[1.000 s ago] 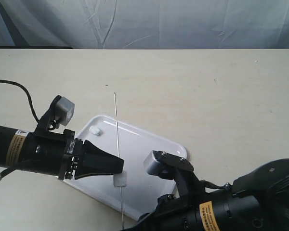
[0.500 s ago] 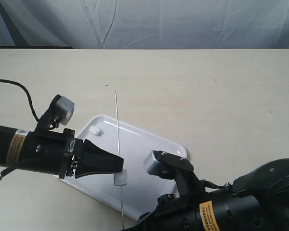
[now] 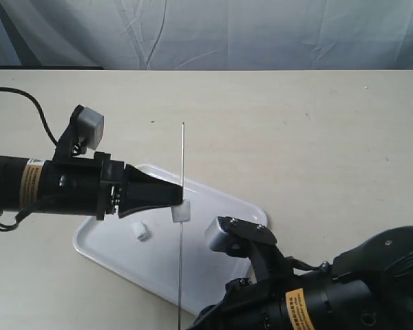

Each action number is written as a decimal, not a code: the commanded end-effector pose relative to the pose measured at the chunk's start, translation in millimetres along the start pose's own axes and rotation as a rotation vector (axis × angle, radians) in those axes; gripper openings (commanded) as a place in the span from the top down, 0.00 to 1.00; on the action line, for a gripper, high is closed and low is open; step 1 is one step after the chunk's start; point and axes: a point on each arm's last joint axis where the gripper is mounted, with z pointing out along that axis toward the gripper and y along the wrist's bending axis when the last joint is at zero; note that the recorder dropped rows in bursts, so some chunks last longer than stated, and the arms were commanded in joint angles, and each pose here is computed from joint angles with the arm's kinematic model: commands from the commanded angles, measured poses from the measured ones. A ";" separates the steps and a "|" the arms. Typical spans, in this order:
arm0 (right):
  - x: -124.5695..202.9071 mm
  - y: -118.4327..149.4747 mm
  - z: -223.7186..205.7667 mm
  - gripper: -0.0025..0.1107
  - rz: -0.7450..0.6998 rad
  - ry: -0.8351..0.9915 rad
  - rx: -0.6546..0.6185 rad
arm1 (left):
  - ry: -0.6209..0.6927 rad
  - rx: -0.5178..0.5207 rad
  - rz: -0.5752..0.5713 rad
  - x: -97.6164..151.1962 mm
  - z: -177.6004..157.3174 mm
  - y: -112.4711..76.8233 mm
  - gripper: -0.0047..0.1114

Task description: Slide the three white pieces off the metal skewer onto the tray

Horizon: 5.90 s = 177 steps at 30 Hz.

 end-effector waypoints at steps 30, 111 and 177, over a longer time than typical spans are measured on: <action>4.0 2.8 -0.8 0.98 -0.033 0.050 -0.025 | -0.051 -0.453 0.070 -41.6 -40.9 39.4 0.96; -86.8 -17.1 6.3 0.77 -0.164 -0.072 0.105 | -0.173 -0.532 0.651 1.1 -86.3 -54.8 0.66; 66.6 -41.2 -233.0 0.77 -0.573 -1.511 0.898 | -1.128 -1.020 0.721 131.9 -160.3 -60.5 0.66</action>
